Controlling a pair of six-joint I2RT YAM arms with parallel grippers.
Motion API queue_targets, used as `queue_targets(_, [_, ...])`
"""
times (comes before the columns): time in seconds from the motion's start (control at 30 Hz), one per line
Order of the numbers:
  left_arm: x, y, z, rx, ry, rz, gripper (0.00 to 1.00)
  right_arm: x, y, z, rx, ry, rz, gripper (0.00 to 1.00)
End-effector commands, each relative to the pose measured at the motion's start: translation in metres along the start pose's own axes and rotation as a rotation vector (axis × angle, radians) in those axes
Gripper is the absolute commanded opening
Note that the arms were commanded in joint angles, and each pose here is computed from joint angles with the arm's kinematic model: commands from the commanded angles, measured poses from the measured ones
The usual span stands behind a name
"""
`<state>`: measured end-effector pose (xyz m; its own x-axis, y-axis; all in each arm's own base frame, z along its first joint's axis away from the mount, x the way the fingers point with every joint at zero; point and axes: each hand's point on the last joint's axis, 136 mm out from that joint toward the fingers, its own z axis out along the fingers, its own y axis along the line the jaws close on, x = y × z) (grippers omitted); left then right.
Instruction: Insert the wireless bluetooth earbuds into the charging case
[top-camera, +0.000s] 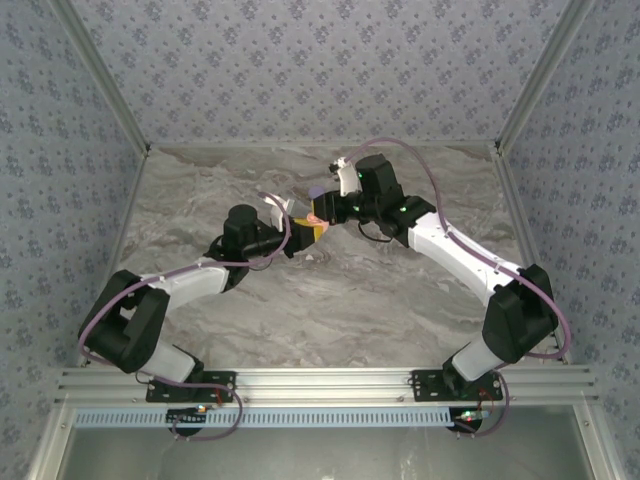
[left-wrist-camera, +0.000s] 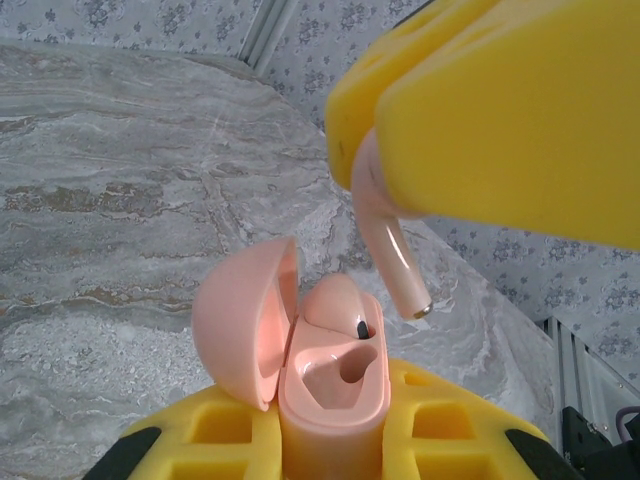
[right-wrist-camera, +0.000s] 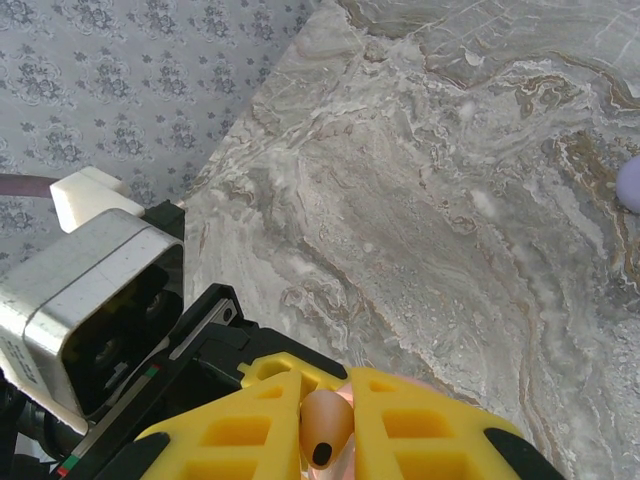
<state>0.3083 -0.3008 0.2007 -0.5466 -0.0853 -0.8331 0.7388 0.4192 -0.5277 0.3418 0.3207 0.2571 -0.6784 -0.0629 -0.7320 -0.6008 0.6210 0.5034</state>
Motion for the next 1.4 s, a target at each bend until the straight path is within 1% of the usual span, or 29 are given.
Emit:
queue_targets(0.0, [-0.027, -0.021, -0.003, 0.049, -0.050, 0.040, 0.09, -0.009, 0.010, -0.001, -0.024, -0.014, -0.032, 0.19])
queue_targets(0.97, [-0.036, -0.030, -0.010, 0.052, -0.070, 0.054, 0.09, 0.000, 0.005, 0.006, 0.011, 0.015, -0.050, 0.19])
queue_targets(1.37, [-0.038, -0.025, -0.012, 0.014, -0.078, 0.051, 0.09, 0.009, 0.009, 0.006, 0.009, 0.051, -0.095, 0.18])
